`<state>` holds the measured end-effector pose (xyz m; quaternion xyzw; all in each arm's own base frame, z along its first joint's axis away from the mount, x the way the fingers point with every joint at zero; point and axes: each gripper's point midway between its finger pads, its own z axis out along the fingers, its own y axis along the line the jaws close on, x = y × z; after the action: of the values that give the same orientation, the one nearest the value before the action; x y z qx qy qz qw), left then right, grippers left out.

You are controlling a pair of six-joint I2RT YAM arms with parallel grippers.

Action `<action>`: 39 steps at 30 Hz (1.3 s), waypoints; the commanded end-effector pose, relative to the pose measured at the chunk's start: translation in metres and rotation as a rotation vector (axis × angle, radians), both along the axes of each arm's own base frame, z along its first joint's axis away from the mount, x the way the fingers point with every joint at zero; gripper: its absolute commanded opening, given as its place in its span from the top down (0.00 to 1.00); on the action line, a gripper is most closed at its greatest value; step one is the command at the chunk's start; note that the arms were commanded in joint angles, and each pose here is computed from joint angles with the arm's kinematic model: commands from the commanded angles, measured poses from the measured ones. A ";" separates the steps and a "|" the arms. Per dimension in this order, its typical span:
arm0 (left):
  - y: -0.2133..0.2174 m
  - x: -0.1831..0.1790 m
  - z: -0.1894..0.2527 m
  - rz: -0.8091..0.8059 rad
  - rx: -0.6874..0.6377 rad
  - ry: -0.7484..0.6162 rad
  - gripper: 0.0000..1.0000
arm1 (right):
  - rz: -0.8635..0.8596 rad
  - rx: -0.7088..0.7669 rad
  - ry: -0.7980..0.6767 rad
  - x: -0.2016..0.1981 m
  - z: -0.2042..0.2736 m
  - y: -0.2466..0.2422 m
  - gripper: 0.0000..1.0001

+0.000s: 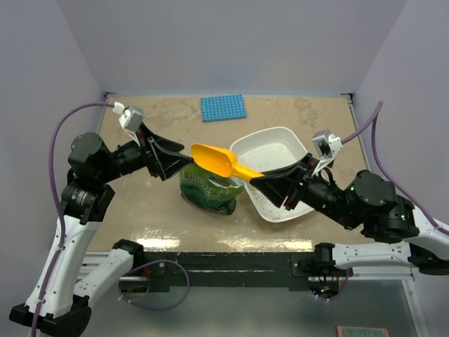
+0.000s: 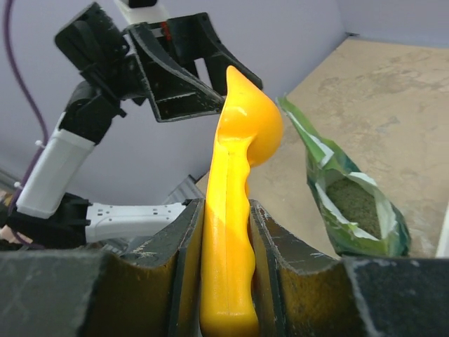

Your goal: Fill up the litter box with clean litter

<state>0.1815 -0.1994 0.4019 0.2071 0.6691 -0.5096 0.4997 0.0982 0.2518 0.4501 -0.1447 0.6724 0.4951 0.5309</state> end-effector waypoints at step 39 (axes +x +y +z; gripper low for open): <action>-0.003 0.074 -0.115 -0.176 0.876 -0.369 0.13 | -0.077 -0.259 0.139 -0.003 -0.052 -0.071 1.00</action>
<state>0.2510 -0.2050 0.2744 0.5314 0.7104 -0.1975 0.4170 0.0928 0.1846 0.3863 -0.1684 0.7813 0.3769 0.4681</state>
